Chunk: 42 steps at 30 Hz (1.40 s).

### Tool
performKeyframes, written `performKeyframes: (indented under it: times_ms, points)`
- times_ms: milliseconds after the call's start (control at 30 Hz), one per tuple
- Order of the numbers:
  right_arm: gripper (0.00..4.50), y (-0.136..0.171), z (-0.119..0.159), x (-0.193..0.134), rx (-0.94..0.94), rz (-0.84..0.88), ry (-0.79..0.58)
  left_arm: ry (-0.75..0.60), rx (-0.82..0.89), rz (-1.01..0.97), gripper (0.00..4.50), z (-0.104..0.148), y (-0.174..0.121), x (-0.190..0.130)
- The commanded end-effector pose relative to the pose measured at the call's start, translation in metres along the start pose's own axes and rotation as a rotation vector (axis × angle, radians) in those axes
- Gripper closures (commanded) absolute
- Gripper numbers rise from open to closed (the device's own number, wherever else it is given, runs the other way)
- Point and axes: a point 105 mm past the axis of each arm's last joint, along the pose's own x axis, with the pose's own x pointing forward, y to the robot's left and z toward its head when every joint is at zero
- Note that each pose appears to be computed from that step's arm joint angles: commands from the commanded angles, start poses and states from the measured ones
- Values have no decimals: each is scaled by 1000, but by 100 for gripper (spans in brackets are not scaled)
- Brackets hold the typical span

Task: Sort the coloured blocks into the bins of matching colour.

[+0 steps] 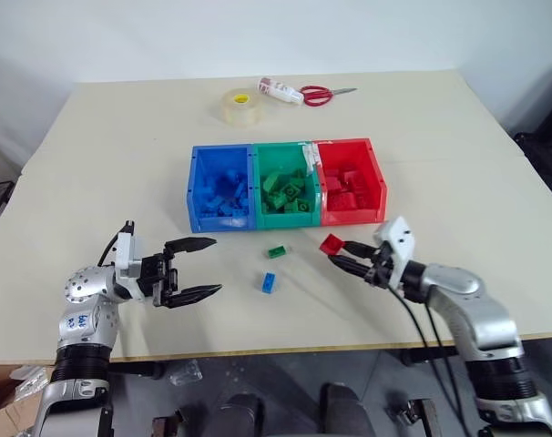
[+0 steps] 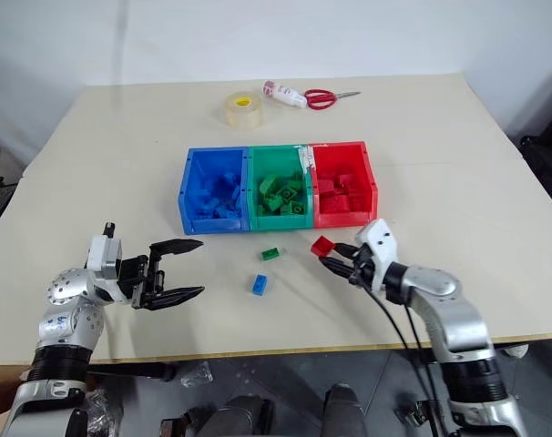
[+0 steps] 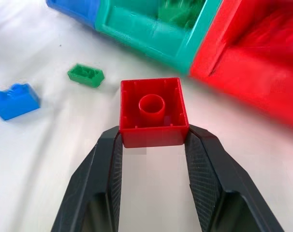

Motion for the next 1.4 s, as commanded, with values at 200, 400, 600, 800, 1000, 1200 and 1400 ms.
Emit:
performKeyframes:
  times_ms: [200,400,600,800,1000,1200,1400]
  points:
    - [304,-64,77,-2,-227,-162,-84,-13,26,-23,0,6,5,1]
    - [229,-96,87,20,-283,-198,-33,-19,34,-35,0,7,8,4]
    - [28,-102,98,27,-333,-175,-23,-21,38,-36,0,6,8,4]
    - [3,-99,100,18,-367,-140,-6,-22,38,-37,0,6,8,5]
    - [3,-83,87,-8,-370,-85,27,-19,28,-48,0,5,8,5]
    - [3,-44,63,-55,-319,75,54,-9,19,-62,0,4,7,8]
    - [3,-26,36,-92,-234,161,133,64,37,-11,0,3,-5,2]
